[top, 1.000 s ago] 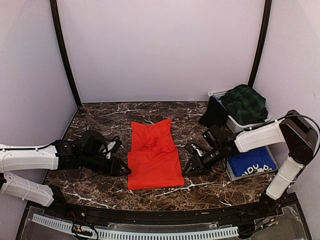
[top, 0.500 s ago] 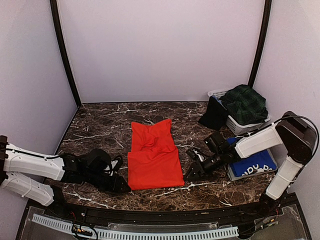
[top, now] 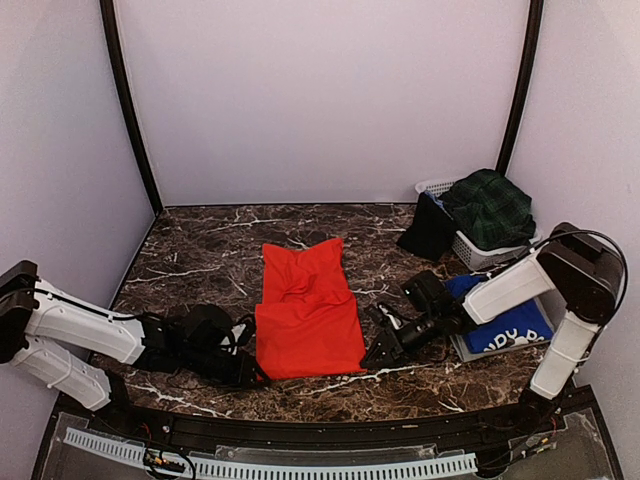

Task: Fold and stack the mixed laundry pile
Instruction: Pick up the 2/3-rectangle-folded T-shirt from the center of the board, then fold the 2/3-rectangle-folded T-shirt at the center of the board.

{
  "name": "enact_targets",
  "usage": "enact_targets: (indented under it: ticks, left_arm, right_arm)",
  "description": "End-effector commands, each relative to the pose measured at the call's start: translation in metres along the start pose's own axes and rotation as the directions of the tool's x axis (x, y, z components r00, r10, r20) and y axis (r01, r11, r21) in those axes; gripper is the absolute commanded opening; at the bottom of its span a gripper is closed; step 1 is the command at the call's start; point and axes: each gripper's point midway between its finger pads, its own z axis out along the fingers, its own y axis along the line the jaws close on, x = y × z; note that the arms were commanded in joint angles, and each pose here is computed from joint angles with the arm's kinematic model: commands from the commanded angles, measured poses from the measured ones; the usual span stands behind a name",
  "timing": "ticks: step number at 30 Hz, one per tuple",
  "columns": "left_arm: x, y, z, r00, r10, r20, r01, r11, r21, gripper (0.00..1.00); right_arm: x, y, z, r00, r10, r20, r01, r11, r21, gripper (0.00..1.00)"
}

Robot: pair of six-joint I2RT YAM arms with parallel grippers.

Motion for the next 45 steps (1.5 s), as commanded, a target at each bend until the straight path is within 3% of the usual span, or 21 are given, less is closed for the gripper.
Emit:
enact_targets:
  ticks: [1,6,8,19,23,34,45]
  left_arm:
    - [0.003,0.011,0.003,1.0,-0.009,0.009,0.009,1.0,-0.03,0.18]
    - [0.002,0.01,-0.002,1.0,0.0,0.017,0.0,0.999,-0.036,0.02]
    - [0.003,0.007,-0.004,1.0,0.007,0.008,-0.007,1.0,-0.023,0.0]
    - [0.029,-0.024,-0.023,0.995,0.07,-0.064,-0.067,0.997,0.042,0.0]
    - [0.025,-0.034,-0.042,0.997,0.071,-0.02,-0.069,0.996,0.064,0.0]
    - [-0.039,-0.048,-0.089,0.984,0.082,0.16,-0.084,0.996,0.006,0.0]
    - [-0.149,-0.037,-0.113,0.943,0.089,0.319,-0.076,0.996,-0.054,0.0]
  right_arm:
    - [0.002,-0.009,0.007,1.0,0.008,-0.009,-0.007,0.999,0.032,0.25]
    - [0.002,-0.004,0.007,1.0,0.006,-0.016,-0.006,1.0,0.017,0.06]
    - [0.006,-0.001,0.006,1.0,0.003,-0.02,-0.003,1.0,0.014,0.0]
    - [0.036,0.026,-0.013,0.999,0.03,-0.026,-0.031,0.999,-0.015,0.0]
    - [0.035,0.041,-0.032,1.0,0.012,0.016,-0.012,1.0,0.01,0.0]
    - [-0.04,0.079,-0.072,0.977,-0.118,0.179,0.107,0.992,0.074,0.0]
    - [-0.151,0.084,-0.109,0.927,-0.21,0.31,0.18,0.976,0.122,0.0]
